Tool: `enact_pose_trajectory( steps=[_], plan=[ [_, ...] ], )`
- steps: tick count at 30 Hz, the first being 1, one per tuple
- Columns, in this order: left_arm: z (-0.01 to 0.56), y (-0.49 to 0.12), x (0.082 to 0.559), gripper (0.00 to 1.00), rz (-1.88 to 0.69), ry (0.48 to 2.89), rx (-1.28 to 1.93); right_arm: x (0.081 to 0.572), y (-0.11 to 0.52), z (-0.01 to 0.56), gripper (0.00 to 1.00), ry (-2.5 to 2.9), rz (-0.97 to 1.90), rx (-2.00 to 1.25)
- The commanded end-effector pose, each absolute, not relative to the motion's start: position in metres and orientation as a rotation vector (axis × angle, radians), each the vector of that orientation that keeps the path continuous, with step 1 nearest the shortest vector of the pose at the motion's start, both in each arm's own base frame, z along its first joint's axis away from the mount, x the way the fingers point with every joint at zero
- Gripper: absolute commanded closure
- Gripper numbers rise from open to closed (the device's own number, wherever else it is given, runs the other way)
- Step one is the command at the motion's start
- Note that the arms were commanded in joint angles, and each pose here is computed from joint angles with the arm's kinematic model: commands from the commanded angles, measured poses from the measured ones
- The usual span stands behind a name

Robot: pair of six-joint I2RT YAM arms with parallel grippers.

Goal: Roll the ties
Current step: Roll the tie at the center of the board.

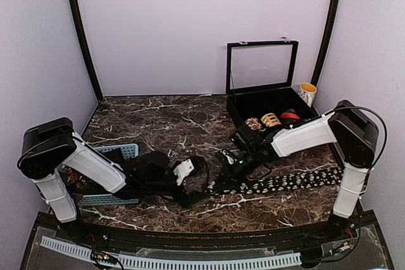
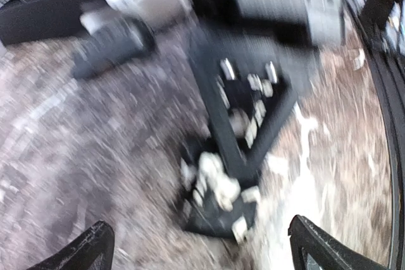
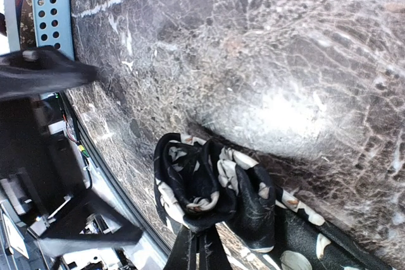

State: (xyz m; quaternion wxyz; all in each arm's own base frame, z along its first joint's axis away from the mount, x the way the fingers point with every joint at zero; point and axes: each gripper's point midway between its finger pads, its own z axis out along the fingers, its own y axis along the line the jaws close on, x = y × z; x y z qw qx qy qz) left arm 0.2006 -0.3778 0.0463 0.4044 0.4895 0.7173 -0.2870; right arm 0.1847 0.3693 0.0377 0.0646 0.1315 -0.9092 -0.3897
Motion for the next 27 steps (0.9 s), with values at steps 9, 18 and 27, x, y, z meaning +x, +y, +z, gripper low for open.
enact_pose_trajectory(
  steps=[9, 18, 27],
  plan=[
    [0.042, -0.404, 0.2, 0.01, -0.83, 1.696, 1.261, 0.184, 0.376, 0.043, 1.0, -2.725, -1.201, 0.432],
    [0.025, -0.421, 0.198, 0.14, -0.866, 1.642, 1.32, 0.184, 0.38, 0.05, 1.0, -2.702, -1.238, 0.447],
    [0.008, -0.418, 0.191, 0.55, -0.851, 1.644, 1.403, 0.182, 0.382, 0.053, 1.0, -2.684, -1.264, 0.444]
  ],
)
